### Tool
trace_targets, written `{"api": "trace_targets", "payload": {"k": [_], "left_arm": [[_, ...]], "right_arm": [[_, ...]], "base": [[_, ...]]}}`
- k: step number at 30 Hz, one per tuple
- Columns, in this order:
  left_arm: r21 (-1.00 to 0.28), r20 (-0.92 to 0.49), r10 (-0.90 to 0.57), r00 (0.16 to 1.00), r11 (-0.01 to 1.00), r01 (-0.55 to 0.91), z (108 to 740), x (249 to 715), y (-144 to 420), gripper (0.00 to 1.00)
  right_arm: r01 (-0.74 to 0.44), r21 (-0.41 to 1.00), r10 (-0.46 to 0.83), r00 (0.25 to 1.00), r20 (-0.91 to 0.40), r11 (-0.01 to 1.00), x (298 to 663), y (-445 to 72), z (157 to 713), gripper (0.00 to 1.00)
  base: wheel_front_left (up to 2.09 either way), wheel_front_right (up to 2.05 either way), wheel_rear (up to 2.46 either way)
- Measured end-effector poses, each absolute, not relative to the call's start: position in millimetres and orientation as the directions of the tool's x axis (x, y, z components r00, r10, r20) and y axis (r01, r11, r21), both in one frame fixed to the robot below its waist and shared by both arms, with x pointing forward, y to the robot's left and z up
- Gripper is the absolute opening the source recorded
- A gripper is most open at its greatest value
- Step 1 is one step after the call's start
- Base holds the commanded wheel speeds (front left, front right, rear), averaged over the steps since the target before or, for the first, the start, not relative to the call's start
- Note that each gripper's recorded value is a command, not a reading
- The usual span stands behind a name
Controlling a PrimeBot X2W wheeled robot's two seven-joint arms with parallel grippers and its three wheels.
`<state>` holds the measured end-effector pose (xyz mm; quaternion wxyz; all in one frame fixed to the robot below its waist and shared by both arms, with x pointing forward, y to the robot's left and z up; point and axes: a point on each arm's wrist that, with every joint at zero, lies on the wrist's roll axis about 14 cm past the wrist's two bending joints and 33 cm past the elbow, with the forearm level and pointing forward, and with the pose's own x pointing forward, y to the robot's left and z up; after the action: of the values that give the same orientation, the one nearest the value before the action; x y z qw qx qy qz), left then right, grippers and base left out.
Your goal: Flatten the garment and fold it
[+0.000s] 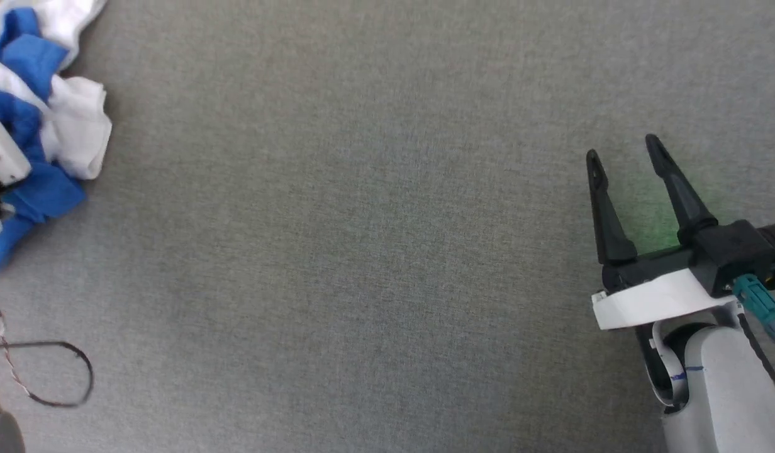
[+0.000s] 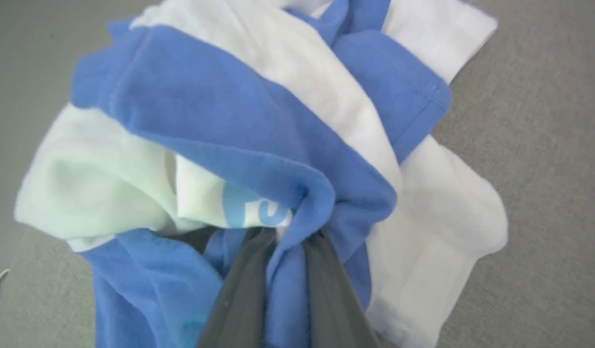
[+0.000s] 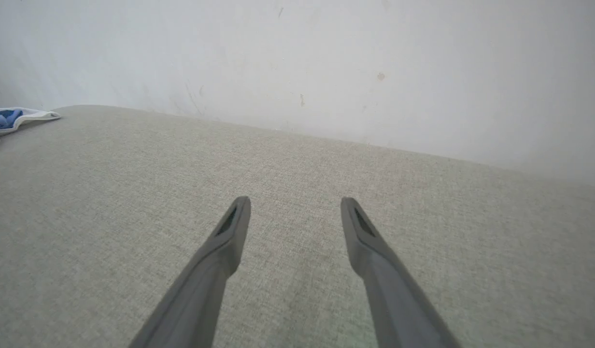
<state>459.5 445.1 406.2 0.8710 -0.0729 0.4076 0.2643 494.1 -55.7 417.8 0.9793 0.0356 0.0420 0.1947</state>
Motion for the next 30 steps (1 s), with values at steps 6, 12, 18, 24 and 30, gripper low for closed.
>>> {"api": "trace_targets", "payload": {"k": [6,12,18,24,30], "left_arm": [[0.08,-0.441,0.473,0.763,0.867,-0.491,492.4,490.8,453.8,0.0],[0.159,-0.079,0.435,0.897,0.894,-0.419,594.2,502.2,441.3,0.0],[0.212,0.23,0.279,0.932,0.92,-0.328,692.1,502.2,399.9,0.0],[0.219,0.403,0.077,0.912,0.96,-0.178,748.8,504.1,322.6,0.0],[0.119,0.482,-0.131,0.866,0.989,0.084,759.4,512.4,214.5,0.0]], "right_arm": [[-0.366,0.095,0.37,0.929,-0.023,0.926,486.0,-61.1,440.5,1.0],[-0.341,0.102,0.341,0.94,0.015,0.935,468.7,-72.8,464.3,1.0],[-0.311,0.1,0.308,0.95,0.047,0.945,446.9,-87.2,486.3,1.0],[-0.263,0.08,0.255,0.962,0.096,0.962,427.5,-108.8,510.0,1.0],[-0.183,0.067,0.173,0.977,0.126,0.981,407.9,-140.6,526.0,1.0]], "base": [[0.0,0.0,0.0],[0.0,0.0,0.0],[0.0,0.0,0.0],[0.0,0.0,0.0],[0.0,0.0,0.0]]}}
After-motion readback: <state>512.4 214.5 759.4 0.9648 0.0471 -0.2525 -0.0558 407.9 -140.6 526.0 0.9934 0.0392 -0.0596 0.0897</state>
